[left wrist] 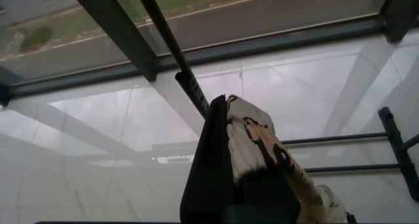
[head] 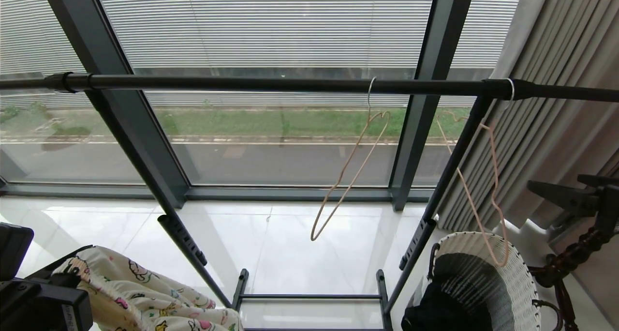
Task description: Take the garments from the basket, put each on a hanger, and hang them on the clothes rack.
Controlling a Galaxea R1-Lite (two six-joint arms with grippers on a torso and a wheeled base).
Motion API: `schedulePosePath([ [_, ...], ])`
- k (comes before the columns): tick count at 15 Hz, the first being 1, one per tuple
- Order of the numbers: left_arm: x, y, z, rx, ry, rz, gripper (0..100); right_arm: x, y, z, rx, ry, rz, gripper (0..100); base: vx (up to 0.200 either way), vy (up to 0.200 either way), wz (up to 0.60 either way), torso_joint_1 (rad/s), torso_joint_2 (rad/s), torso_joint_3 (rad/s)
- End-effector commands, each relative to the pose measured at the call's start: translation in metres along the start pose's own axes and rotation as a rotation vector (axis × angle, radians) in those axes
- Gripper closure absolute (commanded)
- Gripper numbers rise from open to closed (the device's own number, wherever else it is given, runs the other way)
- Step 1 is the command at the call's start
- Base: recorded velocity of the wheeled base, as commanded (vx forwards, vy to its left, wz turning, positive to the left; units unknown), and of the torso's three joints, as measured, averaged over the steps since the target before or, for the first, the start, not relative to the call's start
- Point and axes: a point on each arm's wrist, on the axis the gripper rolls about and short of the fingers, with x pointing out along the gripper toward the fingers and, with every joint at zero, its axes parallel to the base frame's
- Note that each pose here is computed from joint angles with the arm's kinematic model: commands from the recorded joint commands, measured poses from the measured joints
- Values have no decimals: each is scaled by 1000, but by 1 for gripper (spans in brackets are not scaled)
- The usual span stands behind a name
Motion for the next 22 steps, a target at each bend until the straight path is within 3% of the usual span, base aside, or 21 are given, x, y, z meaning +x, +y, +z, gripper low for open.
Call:
schedulePosePath([
  [1, 1, 0, 3, 6, -7, 2, 100, 31, -2, -11, 31, 84, -2, 0, 200, 0, 0, -2, -2, 2],
  [3, 1, 0, 3, 10, -4, 1, 100, 37, -4, -19, 36, 121, -9, 0, 200, 0, 0, -2, 5, -2],
  [9, 1, 2, 9, 1, -28, 5, 100, 48, -13, -35, 42, 178, -49, 0, 0, 0, 0, 0, 0, 0],
  [13, 4, 4, 27, 8, -67, 16, 100, 79, -24, -45, 39, 134, -131, 0, 0, 0, 0, 0, 0, 0],
  [22, 4, 3, 25, 9, -59, 13, 100, 94, -27, -52, -2, 142, -130, 0, 0, 0, 0, 0, 0, 0],
])
